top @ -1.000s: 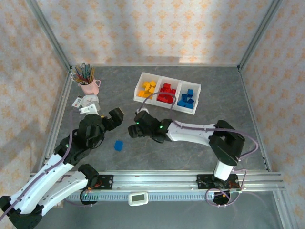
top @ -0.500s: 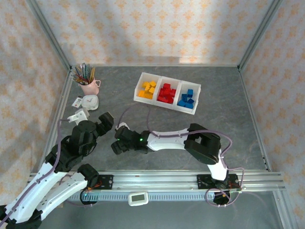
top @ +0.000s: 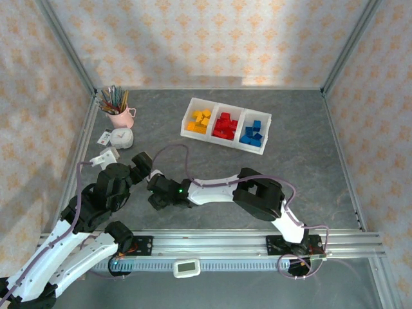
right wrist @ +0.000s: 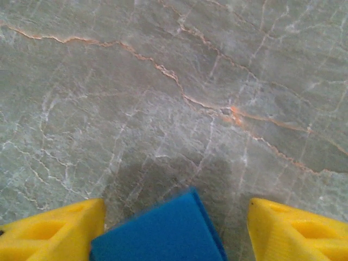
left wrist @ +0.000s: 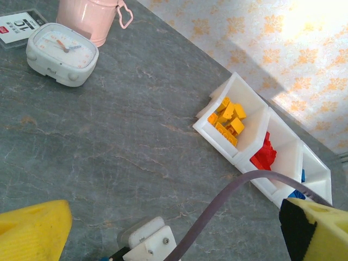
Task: Sort the legos into containers by color
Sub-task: Pick up the lego from the bottom-left of the table, then place the lego in the container.
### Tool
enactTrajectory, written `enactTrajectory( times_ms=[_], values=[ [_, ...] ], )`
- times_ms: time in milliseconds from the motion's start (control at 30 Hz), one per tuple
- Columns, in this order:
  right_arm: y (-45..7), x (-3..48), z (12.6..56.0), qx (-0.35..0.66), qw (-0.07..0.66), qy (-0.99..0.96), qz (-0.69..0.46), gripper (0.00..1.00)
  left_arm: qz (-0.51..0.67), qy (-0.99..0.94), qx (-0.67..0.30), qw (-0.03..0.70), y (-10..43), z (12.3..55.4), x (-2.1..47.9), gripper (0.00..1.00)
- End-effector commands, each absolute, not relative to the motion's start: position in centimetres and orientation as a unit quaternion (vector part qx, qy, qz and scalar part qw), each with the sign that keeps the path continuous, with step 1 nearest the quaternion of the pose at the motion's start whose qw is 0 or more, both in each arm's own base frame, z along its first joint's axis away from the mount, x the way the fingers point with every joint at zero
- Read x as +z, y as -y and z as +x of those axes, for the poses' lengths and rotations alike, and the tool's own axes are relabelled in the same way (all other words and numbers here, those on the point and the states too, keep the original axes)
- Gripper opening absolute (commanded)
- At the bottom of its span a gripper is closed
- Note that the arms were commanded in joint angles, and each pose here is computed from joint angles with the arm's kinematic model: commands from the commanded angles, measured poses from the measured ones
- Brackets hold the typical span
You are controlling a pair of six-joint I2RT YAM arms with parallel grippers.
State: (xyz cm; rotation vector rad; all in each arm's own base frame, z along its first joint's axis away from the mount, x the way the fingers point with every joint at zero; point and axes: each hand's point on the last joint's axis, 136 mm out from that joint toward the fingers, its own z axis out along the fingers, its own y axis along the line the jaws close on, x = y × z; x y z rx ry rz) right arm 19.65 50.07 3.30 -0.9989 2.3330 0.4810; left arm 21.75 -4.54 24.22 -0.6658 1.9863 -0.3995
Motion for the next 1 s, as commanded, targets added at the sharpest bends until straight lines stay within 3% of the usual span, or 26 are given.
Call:
enactTrajectory(
  times_ms=[0, 233, 467, 700, 967],
  values=[
    [-50.2, 2.6, 20.4, 0.156, 0.286, -0.864, -0.384, 0.61, -0.283, -0.811, -0.151, 0.49, 3.8, 21.7, 24.6, 0.99],
    [-50.0, 4.3, 20.3, 0.173, 0.288, -0.862, -0.378, 0.4, -0.279, -0.808, -0.159, 0.494, 4.1, 22.0, 25.1, 0.99],
    [-47.1, 8.9, 21.3, 0.206, 0.304, -0.868, -0.334, 0.37, -0.261, -0.81, -0.163, 0.499, 5.1, 22.9, 26.1, 0.99],
    [-38.0, 11.9, 25.6, 0.175, 0.326, -0.901, -0.225, 0.36, -0.225, -0.817, -0.18, 0.499, 7.5, 24.9, 26.5, 0.99],
    [-24.6, 16.3, 35.3, 0.128, 0.402, -0.907, -0.019, 0.36, -0.174, -0.827, -0.217, 0.488, 11.9, 28.3, 25.9, 0.99]
  ],
)
